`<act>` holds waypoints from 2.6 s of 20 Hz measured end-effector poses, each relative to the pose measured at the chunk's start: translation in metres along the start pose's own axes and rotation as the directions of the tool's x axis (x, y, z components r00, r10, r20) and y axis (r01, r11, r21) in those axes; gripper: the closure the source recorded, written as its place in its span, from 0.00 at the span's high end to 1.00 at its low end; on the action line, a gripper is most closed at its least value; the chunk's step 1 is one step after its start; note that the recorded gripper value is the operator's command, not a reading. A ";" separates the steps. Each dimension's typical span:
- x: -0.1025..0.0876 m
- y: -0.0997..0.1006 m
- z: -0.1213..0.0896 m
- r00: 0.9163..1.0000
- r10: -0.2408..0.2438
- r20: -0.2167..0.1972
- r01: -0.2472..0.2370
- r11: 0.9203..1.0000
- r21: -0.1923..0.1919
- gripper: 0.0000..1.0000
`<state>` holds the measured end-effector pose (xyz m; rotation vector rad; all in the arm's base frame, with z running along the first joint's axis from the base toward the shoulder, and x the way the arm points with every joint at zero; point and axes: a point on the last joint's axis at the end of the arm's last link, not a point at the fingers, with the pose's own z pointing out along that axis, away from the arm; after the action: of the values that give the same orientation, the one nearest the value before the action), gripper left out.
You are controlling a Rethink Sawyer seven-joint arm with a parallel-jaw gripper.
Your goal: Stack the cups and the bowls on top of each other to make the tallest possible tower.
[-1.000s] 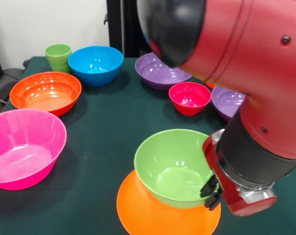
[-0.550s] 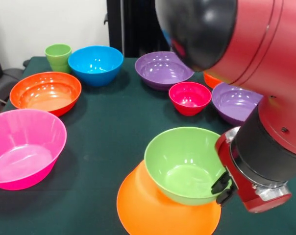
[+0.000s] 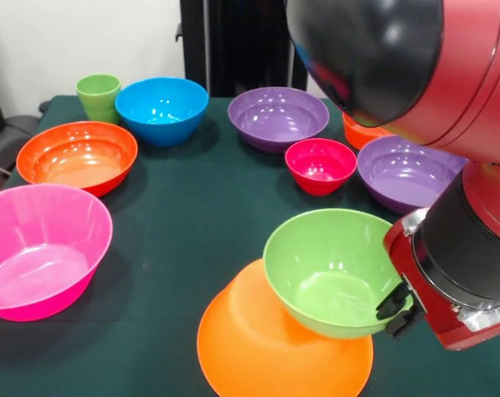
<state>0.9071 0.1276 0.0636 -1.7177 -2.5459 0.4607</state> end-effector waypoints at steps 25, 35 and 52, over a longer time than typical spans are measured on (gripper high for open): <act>-0.006 -0.013 0.007 0.998 -0.056 0.020 0.056 0.998 0.023 0.00; -0.018 -0.028 0.017 0.997 -0.078 0.006 0.078 0.996 0.047 0.00; -0.042 -0.044 0.022 0.998 -0.064 0.021 0.063 0.995 0.081 0.00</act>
<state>0.8791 0.0693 0.0598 -1.6093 -2.5511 0.5744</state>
